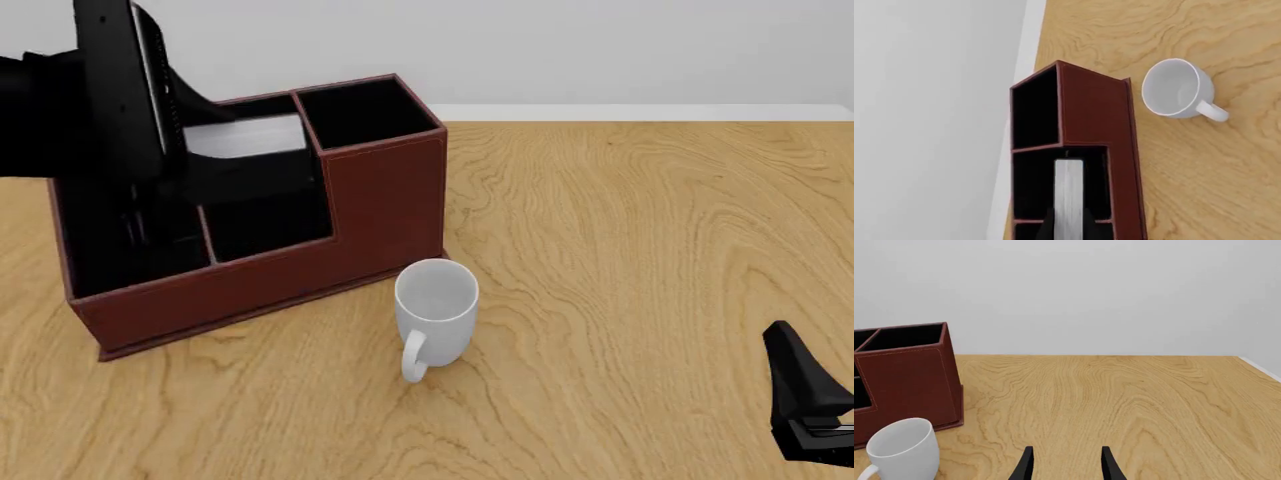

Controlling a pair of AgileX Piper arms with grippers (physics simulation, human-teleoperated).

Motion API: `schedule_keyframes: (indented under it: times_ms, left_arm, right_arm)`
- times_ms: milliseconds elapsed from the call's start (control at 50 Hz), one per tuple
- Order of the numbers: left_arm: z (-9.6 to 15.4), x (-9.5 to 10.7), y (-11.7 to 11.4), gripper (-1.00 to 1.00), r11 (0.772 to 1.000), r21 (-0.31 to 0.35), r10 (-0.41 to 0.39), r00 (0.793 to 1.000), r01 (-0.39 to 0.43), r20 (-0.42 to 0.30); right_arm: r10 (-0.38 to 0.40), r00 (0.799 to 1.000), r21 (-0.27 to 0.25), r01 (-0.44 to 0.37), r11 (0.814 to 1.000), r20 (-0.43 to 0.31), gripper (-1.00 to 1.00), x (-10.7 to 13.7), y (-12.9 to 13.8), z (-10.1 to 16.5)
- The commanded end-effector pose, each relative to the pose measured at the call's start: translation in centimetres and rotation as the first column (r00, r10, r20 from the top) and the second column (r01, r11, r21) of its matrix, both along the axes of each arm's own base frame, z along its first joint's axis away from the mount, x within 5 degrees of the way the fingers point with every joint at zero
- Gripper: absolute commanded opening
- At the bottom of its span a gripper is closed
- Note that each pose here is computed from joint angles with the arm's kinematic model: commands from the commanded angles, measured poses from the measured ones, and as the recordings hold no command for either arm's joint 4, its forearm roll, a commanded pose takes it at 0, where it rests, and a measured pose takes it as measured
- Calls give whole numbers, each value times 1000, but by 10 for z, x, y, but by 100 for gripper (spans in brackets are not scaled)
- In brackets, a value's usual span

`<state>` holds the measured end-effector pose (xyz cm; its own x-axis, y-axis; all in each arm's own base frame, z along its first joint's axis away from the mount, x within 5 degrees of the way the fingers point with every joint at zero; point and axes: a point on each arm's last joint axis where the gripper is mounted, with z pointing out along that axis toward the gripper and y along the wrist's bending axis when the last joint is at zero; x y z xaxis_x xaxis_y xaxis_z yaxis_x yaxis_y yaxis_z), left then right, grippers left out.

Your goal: Pick up the book and place it in the front compartment of the caddy.

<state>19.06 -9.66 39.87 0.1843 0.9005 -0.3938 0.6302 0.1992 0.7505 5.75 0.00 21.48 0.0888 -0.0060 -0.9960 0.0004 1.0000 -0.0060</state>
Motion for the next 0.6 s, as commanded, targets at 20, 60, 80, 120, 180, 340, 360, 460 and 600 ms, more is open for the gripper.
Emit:
schedule_keyframes:
  times_ms: [20,60,80,120,180,340,360,460,600]
  left_arm:
    - [4,11,3,-100,1000,18,16,999,-17,41]
    - [4,13,3,-100,1000,21,20,999,-21,45]
    - [3,15,4,-100,999,29,21,999,-22,41]
    - [1,17,4,-100,999,36,24,999,-25,36]
    - [-3,22,6,-100,998,51,28,999,-31,44]
    - [-1,30,5,-100,998,42,40,998,-42,55]
    - [-3,33,6,-100,998,52,44,998,-47,52]
    - [-6,36,4,-100,998,53,42,998,-45,52]
    - [-5,45,7,-100,997,55,59,996,-62,64]
  right_arm:
    - [0,1000,0,0,1000,0,100,0,0,0]
    - [0,1000,0,0,1000,0,100,0,0,0]
    - [0,1000,0,0,1000,0,100,0,0,0]
    - [0,1000,0,0,1000,0,100,0,0,0]
    - [0,1000,0,0,1000,0,100,0,0,0]
    - [0,1000,0,0,1000,0,100,0,0,0]
    - [0,1000,0,0,1000,0,100,0,0,0]
    - [0,1000,0,0,1000,0,100,0,0,0]
    - [0,1000,0,0,1000,0,100,0,0,0]
